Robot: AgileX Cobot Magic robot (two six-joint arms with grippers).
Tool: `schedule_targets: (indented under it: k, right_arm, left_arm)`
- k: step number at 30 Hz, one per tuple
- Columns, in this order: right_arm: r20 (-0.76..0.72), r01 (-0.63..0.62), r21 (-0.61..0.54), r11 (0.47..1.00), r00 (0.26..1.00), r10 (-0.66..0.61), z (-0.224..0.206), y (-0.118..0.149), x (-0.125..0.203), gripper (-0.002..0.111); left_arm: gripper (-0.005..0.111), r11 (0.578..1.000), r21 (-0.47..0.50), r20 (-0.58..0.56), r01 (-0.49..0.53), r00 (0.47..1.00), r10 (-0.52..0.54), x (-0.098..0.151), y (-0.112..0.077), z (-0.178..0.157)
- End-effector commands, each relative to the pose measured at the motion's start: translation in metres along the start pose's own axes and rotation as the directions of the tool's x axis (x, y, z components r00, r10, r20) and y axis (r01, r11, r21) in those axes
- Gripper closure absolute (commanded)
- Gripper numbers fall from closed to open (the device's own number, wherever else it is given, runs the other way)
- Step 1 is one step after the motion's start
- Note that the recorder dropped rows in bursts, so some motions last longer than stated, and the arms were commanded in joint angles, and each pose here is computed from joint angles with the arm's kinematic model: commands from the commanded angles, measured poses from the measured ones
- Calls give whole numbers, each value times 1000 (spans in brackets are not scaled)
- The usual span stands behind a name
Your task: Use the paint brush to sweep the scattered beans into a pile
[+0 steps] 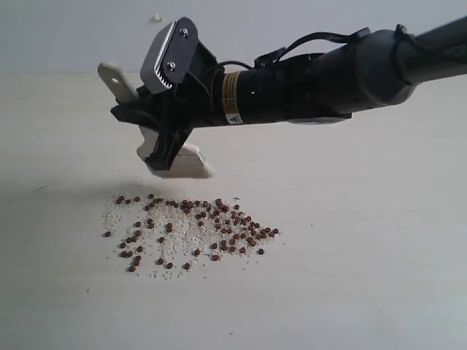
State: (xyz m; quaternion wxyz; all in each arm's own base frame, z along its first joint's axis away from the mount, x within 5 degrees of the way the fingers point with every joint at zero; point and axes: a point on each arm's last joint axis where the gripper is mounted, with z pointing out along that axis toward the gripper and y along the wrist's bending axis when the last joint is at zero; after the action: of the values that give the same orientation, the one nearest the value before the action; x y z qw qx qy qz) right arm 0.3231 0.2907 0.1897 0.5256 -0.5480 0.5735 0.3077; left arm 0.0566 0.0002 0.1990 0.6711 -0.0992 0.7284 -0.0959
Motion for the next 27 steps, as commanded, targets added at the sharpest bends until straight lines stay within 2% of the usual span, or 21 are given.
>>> schedule_targets:
  k: [1, 6, 11, 18, 21, 27]
  right_arm:
    - [73, 70, 69, 995, 994, -75, -9, -6, -25, 108]
    - [119, 117, 147, 982, 984, -135, -9, -15, -34, 108]
    - [159, 158, 148, 976, 971, -181, -6, -20, -45, 108]
    - [249, 252, 4, 968, 937, -245, 20, -15, -25, 108]
    - [280, 228, -47, 973, 938, -206, 35, -18, -14, 108]
    - [250, 277, -221, 935, 943, -220, 66, -26, 2, 108]
  left_arm:
    - [107, 1000, 8, 4, 2, 1000, -2, 1, 0, 0]
    - [107, 1000, 8, 4, 2, 1000, -2, 1, 0, 0]
    - [107, 1000, 8, 4, 2, 1000, -2, 1, 0, 0]
    - [107, 1000, 8, 4, 2, 1000, -2, 1, 0, 0]
    - [107, 1000, 8, 4, 2, 1000, -2, 1, 0, 0]
    - [107, 1000, 8, 4, 2, 1000, -2, 1, 0, 0]
